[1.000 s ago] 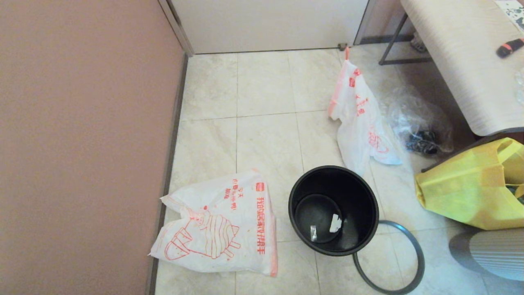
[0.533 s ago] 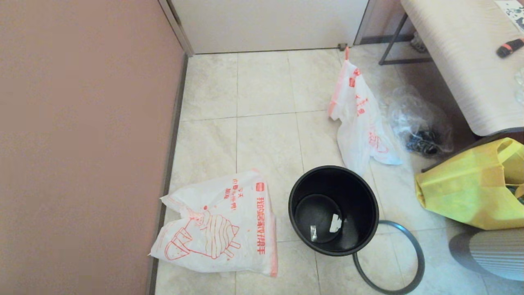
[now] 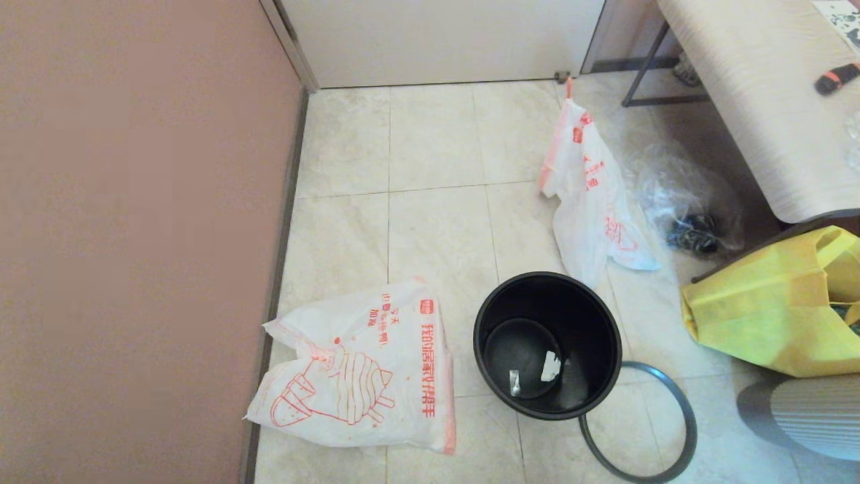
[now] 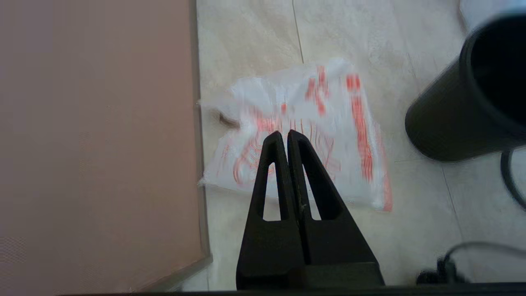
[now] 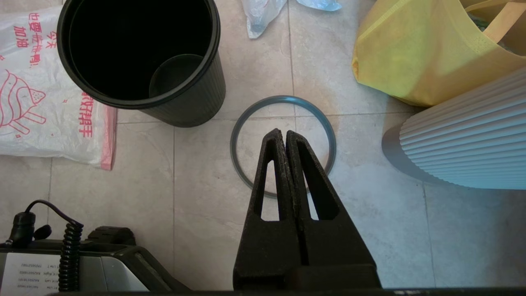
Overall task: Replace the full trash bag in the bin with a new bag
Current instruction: Pick up a new trash bag
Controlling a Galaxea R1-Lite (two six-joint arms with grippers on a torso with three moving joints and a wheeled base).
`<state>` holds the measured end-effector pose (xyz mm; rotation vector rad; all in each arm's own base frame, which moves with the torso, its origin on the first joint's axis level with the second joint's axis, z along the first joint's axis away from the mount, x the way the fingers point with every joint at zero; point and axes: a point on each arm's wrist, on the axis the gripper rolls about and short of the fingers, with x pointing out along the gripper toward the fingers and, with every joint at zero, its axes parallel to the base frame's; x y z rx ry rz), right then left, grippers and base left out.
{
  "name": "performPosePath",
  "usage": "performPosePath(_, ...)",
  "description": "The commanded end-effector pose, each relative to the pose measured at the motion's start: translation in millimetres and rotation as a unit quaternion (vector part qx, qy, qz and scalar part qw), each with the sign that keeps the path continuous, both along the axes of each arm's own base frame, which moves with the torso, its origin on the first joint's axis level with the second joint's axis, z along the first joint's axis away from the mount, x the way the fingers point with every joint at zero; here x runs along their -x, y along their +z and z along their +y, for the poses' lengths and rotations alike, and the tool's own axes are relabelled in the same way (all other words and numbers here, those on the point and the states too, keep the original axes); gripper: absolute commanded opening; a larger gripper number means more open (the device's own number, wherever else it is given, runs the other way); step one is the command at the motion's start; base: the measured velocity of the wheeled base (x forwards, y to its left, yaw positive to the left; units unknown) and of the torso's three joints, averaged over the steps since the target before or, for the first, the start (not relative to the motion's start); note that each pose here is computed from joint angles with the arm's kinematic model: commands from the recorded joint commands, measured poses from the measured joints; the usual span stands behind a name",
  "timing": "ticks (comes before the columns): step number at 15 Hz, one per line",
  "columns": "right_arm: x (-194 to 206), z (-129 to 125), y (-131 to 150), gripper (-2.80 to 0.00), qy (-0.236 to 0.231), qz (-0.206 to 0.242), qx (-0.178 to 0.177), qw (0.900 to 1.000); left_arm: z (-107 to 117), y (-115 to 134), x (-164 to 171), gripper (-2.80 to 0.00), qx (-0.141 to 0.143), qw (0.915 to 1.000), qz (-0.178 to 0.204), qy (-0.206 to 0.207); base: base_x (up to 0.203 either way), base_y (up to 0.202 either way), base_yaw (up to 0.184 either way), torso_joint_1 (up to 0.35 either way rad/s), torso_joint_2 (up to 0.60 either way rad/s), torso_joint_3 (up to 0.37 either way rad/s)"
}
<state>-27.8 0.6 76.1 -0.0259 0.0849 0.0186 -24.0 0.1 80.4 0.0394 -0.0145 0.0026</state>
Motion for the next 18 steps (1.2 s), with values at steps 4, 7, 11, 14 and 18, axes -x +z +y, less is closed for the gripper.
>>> performPosePath(4, -0.2, 0.0, 0.0, -2.8, 0.001, 0.002, 0.0, 1.0, 0.1, 53.4, 0.6, -2.8, 0.01, 0.9997, -0.021, 0.003, 0.0, 0.0, 0.0, 0.0, 0.0, 0.0)
performPosePath(7, -0.2, 0.0, -0.2, -2.8, 0.001, 0.002, 0.0, 1.0, 0.1, 87.6, -12.9, -2.8, -0.004, 1.0, -0.002, 0.005, 0.0, 0.0, 0.0, 0.0, 0.0, 0.0)
performPosePath(11, -0.1, 0.0, 0.2, -2.8, 0.001, 0.001, 0.0, 1.0, 0.5, 126.0, -41.8, -2.8, -0.045, 0.9984, 0.033, 0.011, 0.0, 0.0, 0.0, 0.0, 0.0, 0.0)
performPosePath(14, -0.2, 0.0, -0.2, -2.8, 0.001, 0.002, 0.0, 1.0, 1.1, 137.7, -71.5, -2.8, -0.097, 0.9921, 0.078, 0.013, 0.0, 0.0, 0.0, 0.0, 0.0, 0.0)
performPosePath(18, -0.2, 0.0, -0.1, -2.8, 0.001, 0.002, 0.0, 1.0, 1.0, 136.5, -113.1, -2.8, -0.137, 0.9789, 0.15, 0.02, 0.0, 0.0, 0.0, 0.0, 0.0, 0.0)
